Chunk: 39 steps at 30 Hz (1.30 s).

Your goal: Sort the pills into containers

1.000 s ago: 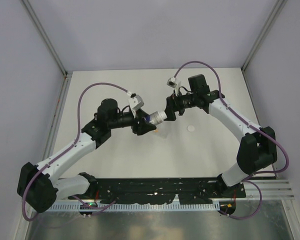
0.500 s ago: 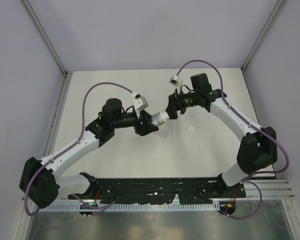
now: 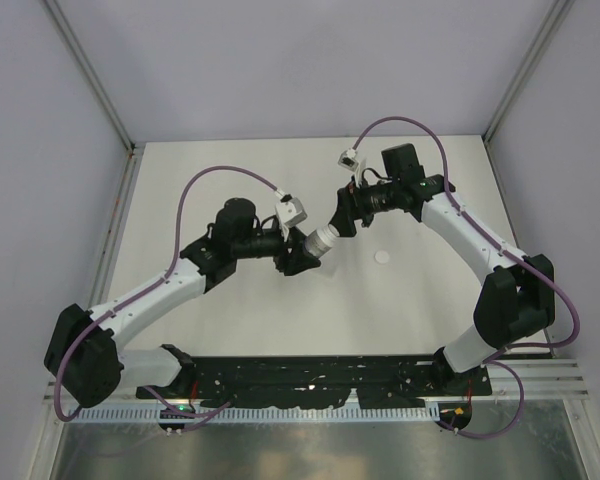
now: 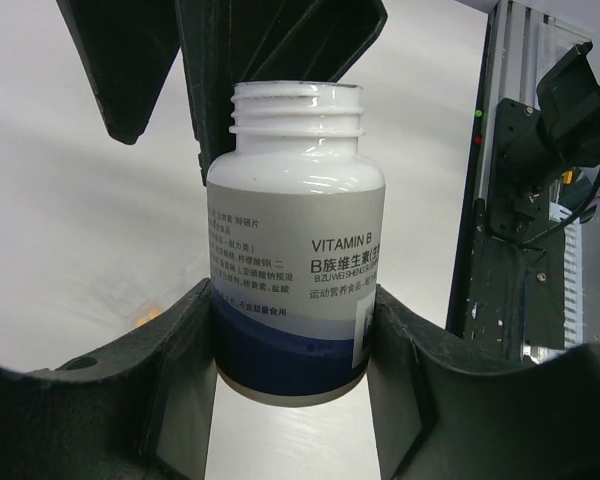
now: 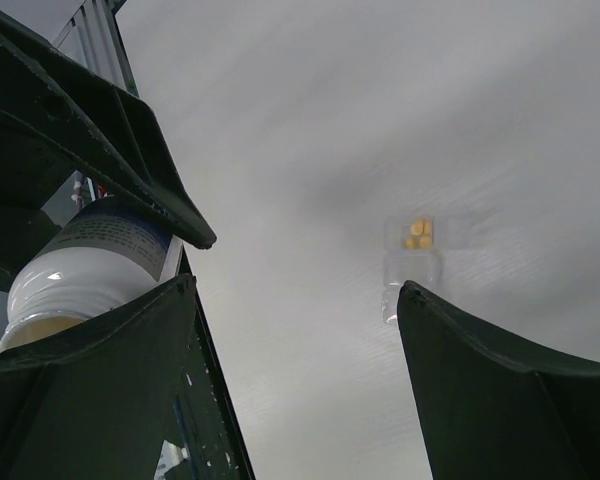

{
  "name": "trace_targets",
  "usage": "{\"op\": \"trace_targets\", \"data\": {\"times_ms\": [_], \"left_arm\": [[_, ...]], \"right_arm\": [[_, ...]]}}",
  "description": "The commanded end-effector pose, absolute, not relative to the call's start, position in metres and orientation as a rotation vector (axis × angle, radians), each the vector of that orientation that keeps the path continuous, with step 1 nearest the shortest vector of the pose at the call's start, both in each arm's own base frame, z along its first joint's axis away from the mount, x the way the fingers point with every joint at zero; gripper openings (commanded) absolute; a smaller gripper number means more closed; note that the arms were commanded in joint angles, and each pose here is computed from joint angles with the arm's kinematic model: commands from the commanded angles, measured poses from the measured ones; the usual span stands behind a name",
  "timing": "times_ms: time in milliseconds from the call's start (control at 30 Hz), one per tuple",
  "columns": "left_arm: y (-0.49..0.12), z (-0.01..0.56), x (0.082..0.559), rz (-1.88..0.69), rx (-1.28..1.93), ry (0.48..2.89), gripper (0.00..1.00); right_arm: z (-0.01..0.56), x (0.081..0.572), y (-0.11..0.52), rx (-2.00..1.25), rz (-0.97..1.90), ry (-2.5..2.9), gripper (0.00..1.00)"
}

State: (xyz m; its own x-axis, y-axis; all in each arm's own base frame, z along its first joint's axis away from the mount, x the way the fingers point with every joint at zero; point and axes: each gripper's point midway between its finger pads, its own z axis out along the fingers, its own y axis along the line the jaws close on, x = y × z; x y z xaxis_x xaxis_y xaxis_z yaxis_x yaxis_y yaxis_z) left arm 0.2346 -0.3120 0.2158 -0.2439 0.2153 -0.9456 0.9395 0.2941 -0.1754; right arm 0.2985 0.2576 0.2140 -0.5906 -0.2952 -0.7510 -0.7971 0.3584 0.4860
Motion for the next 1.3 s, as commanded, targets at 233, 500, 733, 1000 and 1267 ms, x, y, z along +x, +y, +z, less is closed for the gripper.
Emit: {"op": "trace_targets", "data": {"times_ms": [233, 500, 733, 1000, 1267], "left_arm": [[-0.315, 0.218, 0.258, -0.892, 1.057, 1.679, 0.00], [-0.316, 0.212, 0.257, -0.884, 1.070, 1.713, 0.00], [-0.309, 0.216, 0.248, -0.869, 1.111, 1.684, 0.00], [-0.294, 0.217, 0.236, -0.822, 1.156, 1.642, 0.00], [-0.285, 0.218, 0.225, -0.808, 1.187, 1.625, 0.00]], "right_arm": [[0.259, 0.283, 0.264, -1.001, 1.204, 1.957, 0.86], [0.257, 0.284, 0.262, -1.006, 1.175, 1.966, 0.86], [0.241, 0.300, 0.245, -0.968, 0.978, 2.027, 0.87], [0.205, 0.322, 0.196, -0.899, 0.597, 2.134, 0.88], [0.139, 0.322, 0.151, -0.861, 0.306, 2.321, 0.88]]}}
